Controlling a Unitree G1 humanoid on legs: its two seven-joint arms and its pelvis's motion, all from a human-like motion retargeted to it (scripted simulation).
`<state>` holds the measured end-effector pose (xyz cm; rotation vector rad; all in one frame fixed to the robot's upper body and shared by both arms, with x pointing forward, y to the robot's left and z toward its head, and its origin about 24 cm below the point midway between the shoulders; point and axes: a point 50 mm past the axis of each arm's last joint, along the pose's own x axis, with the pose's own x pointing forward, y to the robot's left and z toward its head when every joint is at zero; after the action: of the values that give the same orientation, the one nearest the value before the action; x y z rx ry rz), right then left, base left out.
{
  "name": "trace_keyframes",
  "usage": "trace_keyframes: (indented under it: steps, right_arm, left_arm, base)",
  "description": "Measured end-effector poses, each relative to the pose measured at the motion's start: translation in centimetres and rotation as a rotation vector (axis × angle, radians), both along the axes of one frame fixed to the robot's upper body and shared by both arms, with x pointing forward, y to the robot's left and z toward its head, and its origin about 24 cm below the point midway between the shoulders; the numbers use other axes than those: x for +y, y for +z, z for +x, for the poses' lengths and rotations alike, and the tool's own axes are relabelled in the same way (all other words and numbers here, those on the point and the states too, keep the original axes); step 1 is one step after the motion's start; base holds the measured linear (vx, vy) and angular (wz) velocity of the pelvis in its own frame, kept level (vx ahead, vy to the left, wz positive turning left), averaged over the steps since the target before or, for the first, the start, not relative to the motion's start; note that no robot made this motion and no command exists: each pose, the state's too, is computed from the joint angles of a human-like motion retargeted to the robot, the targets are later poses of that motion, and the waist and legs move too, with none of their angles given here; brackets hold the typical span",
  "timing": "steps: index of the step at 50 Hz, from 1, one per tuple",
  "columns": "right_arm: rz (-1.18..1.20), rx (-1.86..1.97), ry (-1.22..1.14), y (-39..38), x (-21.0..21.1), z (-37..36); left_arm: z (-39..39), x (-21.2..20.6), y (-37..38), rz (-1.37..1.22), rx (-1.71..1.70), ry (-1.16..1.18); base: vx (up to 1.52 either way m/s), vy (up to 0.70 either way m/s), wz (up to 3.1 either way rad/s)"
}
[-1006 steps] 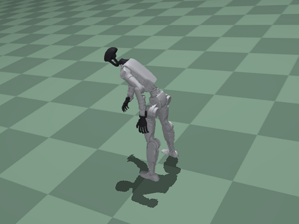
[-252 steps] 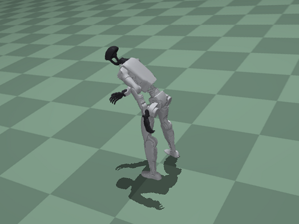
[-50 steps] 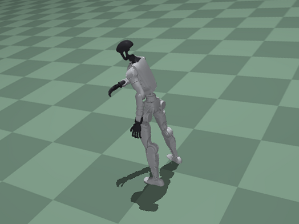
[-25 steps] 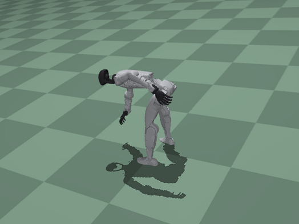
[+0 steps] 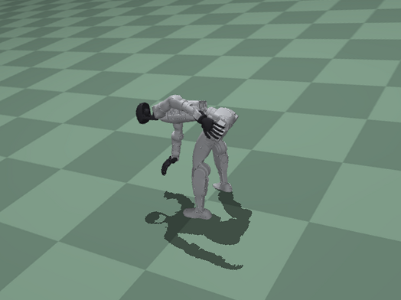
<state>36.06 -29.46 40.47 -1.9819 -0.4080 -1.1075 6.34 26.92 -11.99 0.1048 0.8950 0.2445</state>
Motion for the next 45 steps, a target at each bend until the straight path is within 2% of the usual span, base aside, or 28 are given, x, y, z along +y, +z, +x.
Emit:
trace_keyframes:
  steps: [9, 18, 25, 33, 45]
  right_arm:
    - [0.280, 0.084, 0.633, -12.8, 9.7, 3.7]
    - [0.646, 0.438, 1.146, -21.9, 16.6, -1.1]
    - [0.762, 0.635, 1.353, -25.2, 18.8, -6.1]
    - [0.838, 0.780, 1.527, -25.1, 19.9, -9.7]
    - [0.791, 0.828, 1.686, -22.6, 20.5, -11.9]
  left_arm:
    - [-1.4, 0.6, -0.7, 0.095, 0.080, 0.078]
    - [0.0, 0.2, -1.7, 0.139, 0.159, 0.041]
    - [-1.4, 1.1, -1.9, 0.204, 0.230, 0.055]
    - [-1.7, 1.2, -2.1, 0.232, 0.284, -0.003]
    - [-0.1, 0.2, -2.5, 0.266, 0.318, -0.159]
  base:
    - [0.10, -0.13, -0.55]
    - [0.14, -0.03, -0.35]
    - [0.26, 0.01, -0.44]
    - [0.28, 0.02, -0.27]
    - [0.20, 0.01, -0.13]
